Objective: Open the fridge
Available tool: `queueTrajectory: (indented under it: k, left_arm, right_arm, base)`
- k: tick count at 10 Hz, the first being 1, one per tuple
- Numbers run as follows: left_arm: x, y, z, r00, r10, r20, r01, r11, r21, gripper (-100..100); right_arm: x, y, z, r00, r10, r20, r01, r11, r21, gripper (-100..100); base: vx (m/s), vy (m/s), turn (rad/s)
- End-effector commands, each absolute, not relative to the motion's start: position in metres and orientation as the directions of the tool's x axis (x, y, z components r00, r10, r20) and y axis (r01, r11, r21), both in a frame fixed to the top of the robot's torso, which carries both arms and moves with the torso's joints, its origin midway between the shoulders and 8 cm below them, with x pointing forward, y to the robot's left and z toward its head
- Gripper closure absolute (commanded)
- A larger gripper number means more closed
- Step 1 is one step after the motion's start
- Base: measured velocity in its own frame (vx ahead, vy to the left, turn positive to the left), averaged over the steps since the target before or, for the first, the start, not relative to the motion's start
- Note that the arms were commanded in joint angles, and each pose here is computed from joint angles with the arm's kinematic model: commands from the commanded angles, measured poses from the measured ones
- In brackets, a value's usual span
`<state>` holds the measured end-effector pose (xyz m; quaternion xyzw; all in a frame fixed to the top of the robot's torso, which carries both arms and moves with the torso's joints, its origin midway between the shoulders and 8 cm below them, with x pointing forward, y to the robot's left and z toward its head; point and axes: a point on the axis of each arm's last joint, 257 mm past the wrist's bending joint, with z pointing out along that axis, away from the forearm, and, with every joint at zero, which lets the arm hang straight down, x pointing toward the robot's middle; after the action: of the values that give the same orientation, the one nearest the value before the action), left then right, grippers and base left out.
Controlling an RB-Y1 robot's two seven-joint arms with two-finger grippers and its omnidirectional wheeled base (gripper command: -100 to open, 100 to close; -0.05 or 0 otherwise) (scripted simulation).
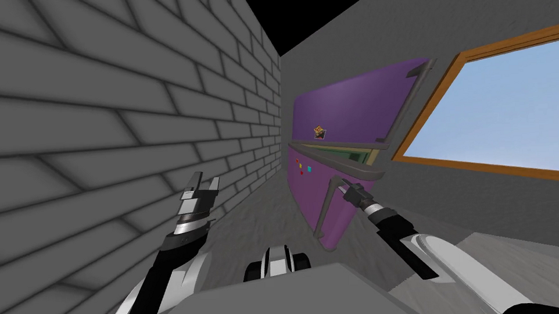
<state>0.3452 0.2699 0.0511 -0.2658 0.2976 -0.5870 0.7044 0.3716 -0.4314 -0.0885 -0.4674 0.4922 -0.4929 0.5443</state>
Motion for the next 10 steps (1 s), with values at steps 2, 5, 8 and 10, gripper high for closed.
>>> queueTrajectory:
  k: [2, 5, 8, 10]
  left_arm:
    - [0.345, 0.270, 0.051, 0.134, -0.985, -0.107, 0.669, 0.170, -0.724, 0]
    - [0.345, 0.270, 0.051, 0.134, -0.985, -0.108, 0.669, 0.170, -0.724, 0]
    - [0.345, 0.270, 0.051, 0.134, -0.985, -0.107, 0.669, 0.170, -0.724, 0]
    - [0.345, 0.270, 0.051, 0.134, -0.985, -0.107, 0.669, 0.170, -0.724, 0]
  right_arm:
    - [0.366, -0.455, -0.087, -0.039, -0.996, -0.078, 0.083, 0.074, -0.994, 100]
    - [0.360, -0.465, -0.088, -0.071, -0.994, -0.078, 0.081, 0.072, -0.994, 100]
    - [0.356, -0.478, -0.088, -0.111, -0.991, -0.078, 0.084, 0.069, -0.994, 100]
    - [0.350, -0.492, -0.088, -0.151, -0.985, -0.078, 0.087, 0.065, -0.994, 100]
  base:
    - [0.045, 0.341, -0.054]
    - [0.041, 0.202, -0.038]
    - [0.081, 0.271, -0.049]
    - [0.082, 0.305, -0.050]
